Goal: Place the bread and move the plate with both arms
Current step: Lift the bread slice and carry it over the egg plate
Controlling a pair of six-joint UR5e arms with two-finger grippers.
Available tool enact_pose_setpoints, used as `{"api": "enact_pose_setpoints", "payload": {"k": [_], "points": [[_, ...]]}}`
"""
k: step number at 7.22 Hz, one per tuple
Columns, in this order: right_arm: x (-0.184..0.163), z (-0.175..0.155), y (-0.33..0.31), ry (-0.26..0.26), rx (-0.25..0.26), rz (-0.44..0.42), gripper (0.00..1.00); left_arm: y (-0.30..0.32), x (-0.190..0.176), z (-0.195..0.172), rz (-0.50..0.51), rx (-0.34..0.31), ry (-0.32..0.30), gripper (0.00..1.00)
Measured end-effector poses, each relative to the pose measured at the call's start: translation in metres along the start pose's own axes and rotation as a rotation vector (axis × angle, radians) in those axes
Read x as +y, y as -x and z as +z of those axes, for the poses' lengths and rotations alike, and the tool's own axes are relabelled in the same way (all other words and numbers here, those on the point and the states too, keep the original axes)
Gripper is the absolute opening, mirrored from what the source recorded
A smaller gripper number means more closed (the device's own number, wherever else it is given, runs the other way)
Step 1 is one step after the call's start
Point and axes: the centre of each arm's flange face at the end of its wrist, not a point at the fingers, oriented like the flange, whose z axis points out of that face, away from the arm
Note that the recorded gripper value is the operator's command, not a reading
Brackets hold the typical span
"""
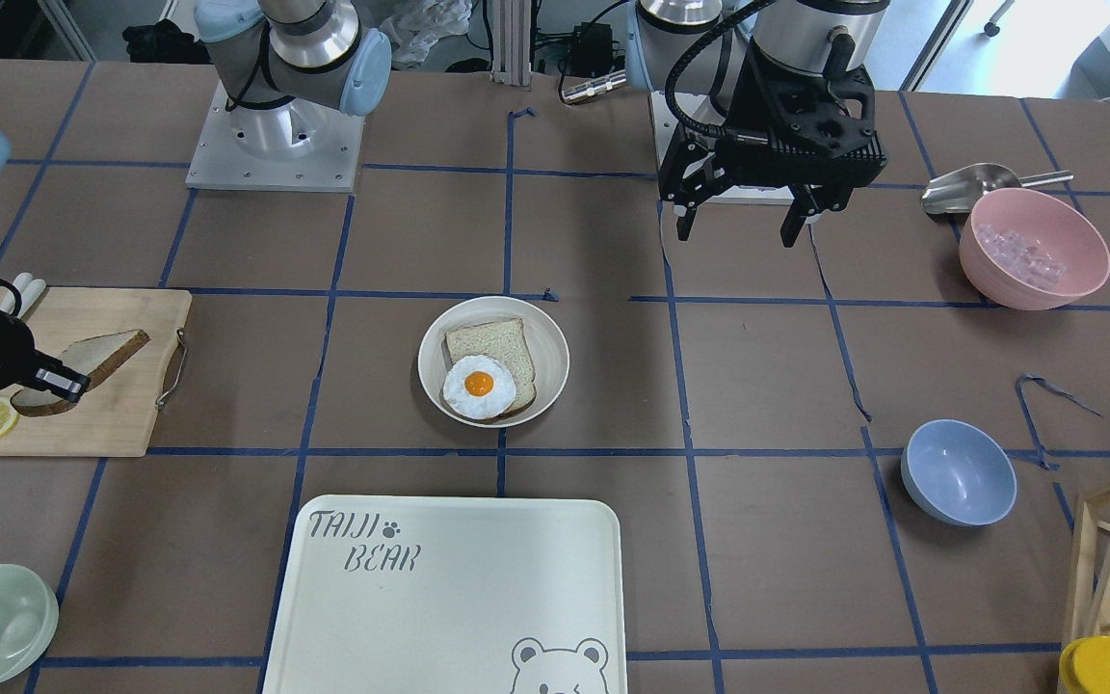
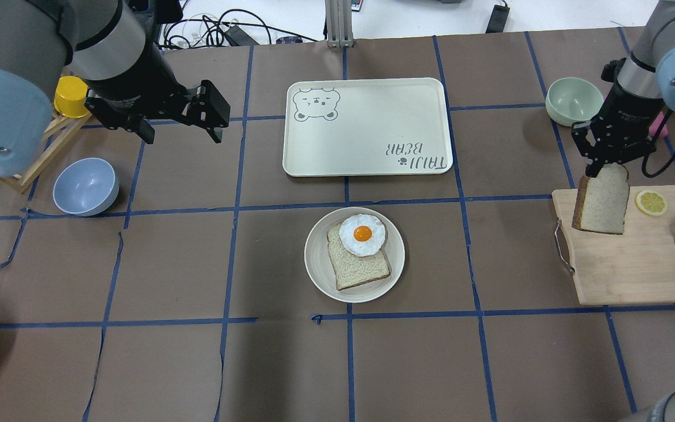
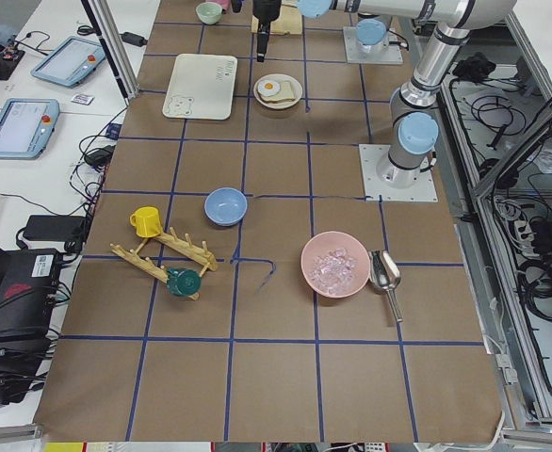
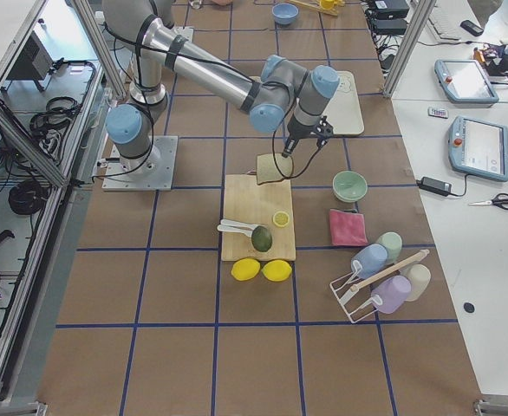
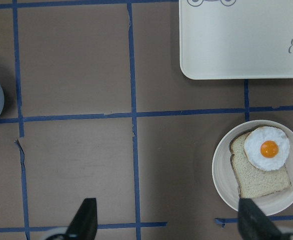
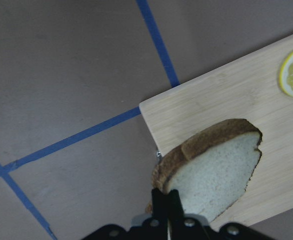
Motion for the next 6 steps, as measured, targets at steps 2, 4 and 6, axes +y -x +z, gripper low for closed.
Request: {"api": "enact_pose_setpoints", "payload": {"k": [2, 4, 6], "points": [[0.026, -0.015, 0.069, -0.018, 0.011, 0.004, 0.0, 0.0, 0.0, 0.0, -0.001, 0.001, 0.0, 1.0], [0.065, -0.018, 0.149, -0.031, -0.006, -0.008, 0.0, 0.0, 0.001, 0.0, 0.001, -0.001, 0.001, 1.0], [0.107, -0.016, 0.212, -0.047, -0.003, -0.039, 0.0, 0.0, 0.001, -0.001, 0.001, -0.003, -0.002, 1.0]]}}
